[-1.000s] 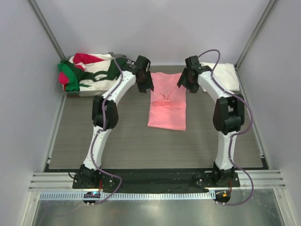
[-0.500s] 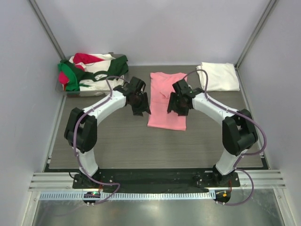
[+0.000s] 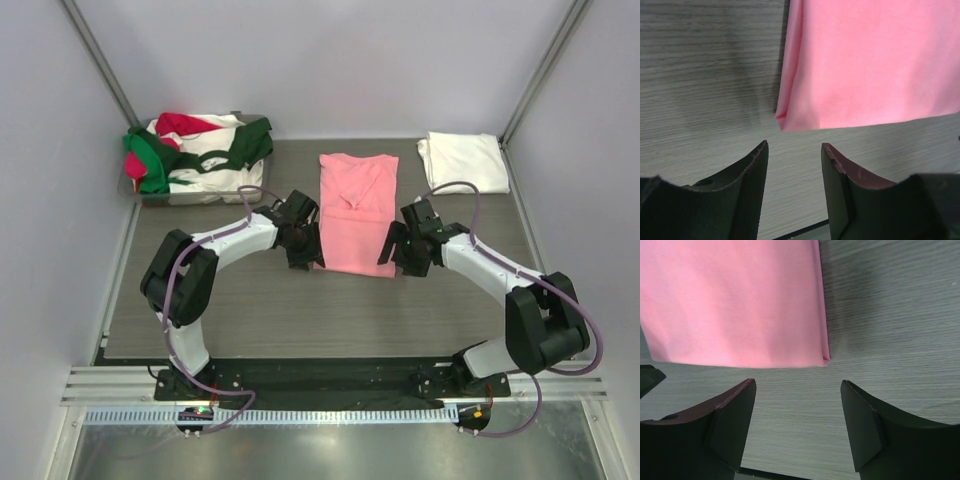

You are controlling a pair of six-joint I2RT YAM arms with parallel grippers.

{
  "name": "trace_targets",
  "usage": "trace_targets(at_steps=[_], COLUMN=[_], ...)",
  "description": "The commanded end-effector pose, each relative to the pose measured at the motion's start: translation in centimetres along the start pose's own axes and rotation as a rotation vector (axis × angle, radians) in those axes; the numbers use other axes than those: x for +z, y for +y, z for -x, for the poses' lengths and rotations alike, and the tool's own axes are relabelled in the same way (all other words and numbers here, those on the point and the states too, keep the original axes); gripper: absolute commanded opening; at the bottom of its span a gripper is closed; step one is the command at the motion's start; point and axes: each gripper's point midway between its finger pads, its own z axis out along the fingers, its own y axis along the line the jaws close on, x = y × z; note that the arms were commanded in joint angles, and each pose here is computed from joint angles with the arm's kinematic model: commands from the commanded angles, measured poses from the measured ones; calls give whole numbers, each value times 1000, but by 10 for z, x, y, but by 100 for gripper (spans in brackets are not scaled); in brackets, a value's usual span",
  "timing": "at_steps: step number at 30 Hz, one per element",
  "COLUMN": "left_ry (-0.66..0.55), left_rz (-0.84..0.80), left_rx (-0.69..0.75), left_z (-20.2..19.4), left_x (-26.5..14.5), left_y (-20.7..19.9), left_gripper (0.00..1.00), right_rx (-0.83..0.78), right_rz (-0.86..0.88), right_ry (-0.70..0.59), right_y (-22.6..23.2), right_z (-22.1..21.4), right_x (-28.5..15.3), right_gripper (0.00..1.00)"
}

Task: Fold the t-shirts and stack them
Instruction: Fold the tshirt

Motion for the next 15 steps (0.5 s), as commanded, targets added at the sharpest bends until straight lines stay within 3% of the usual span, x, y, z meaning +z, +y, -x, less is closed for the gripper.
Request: trace_targets(at_steps=[1,15], left_ry=[-59,-34], left_rz=[-28,20], left_rx=[-4,-6], left_z=[11,3], left_x=[-1,20], left_y=[-6,10], left_gripper=[48,46], right_rx=[23,47], right_rz=[64,93], right_ry=[8,22], right_y=[4,-12], right_z=[-3,-8], right_x=[8,36], right_gripper=[74,59])
